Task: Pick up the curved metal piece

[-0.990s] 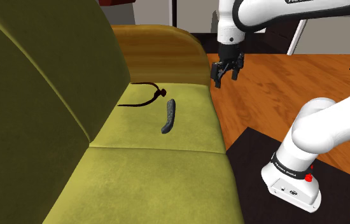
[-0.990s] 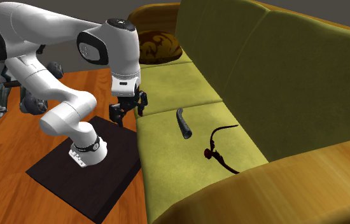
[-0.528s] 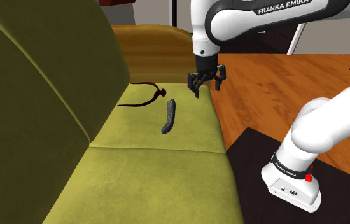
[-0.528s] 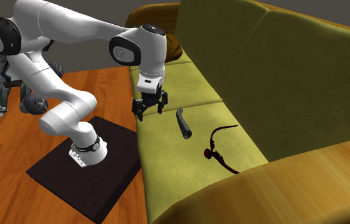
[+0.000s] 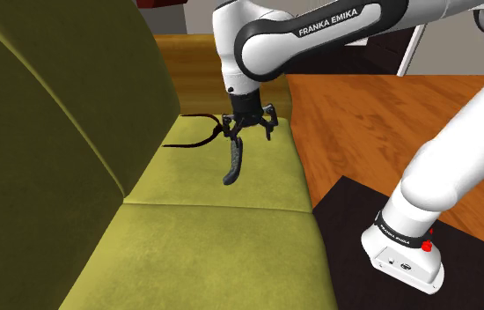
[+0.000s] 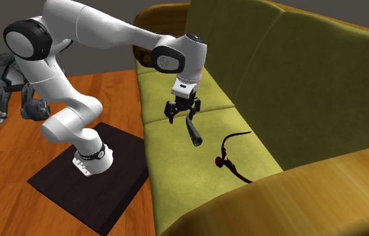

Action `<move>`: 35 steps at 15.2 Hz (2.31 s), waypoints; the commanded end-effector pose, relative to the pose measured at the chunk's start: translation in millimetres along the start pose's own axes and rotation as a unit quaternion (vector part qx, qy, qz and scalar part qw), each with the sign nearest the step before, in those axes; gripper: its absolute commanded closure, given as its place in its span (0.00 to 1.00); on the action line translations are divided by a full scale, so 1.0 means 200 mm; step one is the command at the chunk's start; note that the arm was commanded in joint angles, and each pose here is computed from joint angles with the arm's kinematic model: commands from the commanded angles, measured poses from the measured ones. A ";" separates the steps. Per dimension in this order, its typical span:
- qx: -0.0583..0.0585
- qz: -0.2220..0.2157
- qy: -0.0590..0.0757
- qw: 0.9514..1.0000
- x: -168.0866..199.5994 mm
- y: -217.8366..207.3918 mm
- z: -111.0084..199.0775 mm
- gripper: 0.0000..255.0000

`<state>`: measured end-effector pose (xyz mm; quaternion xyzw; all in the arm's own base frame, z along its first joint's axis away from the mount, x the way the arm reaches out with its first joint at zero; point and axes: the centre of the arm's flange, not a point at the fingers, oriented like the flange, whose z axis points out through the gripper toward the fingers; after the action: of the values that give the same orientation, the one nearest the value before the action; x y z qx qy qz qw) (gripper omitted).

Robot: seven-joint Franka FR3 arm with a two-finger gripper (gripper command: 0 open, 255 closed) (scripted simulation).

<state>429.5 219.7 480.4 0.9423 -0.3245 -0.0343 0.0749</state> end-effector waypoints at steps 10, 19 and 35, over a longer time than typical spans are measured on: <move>-0.007 0.060 -0.005 0.998 0.05 -0.30 0.22 0.00; -0.007 0.060 -0.005 0.998 0.05 -0.31 0.26 1.00; -0.007 0.060 -0.005 0.998 0.05 -0.26 -0.05 1.00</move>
<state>469.2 254.7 478.1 0.9203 -0.3808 -0.0368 0.0813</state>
